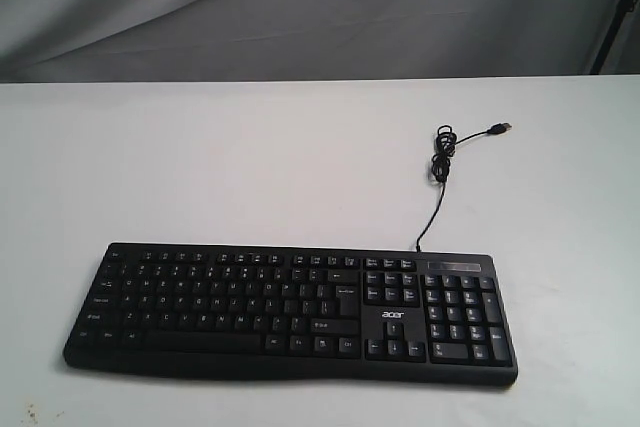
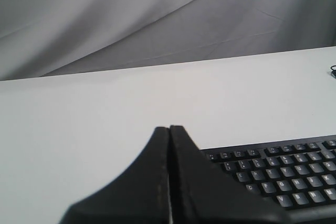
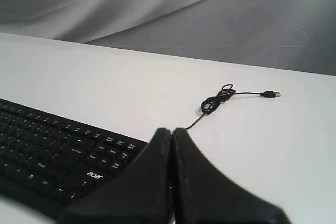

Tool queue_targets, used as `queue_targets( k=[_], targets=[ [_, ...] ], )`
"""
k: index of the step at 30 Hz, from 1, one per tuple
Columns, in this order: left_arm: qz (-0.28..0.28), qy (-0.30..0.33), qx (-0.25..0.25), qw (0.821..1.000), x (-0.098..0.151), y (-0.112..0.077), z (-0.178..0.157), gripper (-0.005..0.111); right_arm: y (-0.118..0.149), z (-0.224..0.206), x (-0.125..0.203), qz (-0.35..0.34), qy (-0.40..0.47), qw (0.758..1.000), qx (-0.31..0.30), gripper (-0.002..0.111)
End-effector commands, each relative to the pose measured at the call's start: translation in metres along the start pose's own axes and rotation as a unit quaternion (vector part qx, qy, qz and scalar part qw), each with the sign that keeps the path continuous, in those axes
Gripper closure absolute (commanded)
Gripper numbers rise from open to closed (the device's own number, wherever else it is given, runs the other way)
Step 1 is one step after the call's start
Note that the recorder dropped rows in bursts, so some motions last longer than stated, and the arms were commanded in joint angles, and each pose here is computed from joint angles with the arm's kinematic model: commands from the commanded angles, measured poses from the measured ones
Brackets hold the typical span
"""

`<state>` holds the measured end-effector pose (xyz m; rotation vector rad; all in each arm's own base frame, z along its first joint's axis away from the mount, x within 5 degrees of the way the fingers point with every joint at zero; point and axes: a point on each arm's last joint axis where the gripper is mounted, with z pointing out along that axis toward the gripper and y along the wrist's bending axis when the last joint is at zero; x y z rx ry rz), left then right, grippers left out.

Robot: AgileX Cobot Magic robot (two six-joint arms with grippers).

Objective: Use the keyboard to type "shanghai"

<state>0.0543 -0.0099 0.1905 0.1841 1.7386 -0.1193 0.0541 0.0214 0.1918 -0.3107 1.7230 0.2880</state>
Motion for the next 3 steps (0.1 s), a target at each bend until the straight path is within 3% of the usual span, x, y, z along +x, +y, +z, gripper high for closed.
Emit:
queue_targets(
  k=[1, 3],
  targets=[
    [-0.001, -0.002, 0.002, 1.000, 0.0008, -0.0002, 0.0001, 0.107, -0.0005, -0.0002, 0.0012, -0.005, 0.001, 1.000, 0.004, 0.108],
    [-0.001, -0.002, 0.002, 1.000, 0.0008, -0.0002, 0.0001, 0.107, -0.0005, -0.0002, 0.0012, -0.005, 0.001, 1.000, 0.004, 0.108]
  ],
)
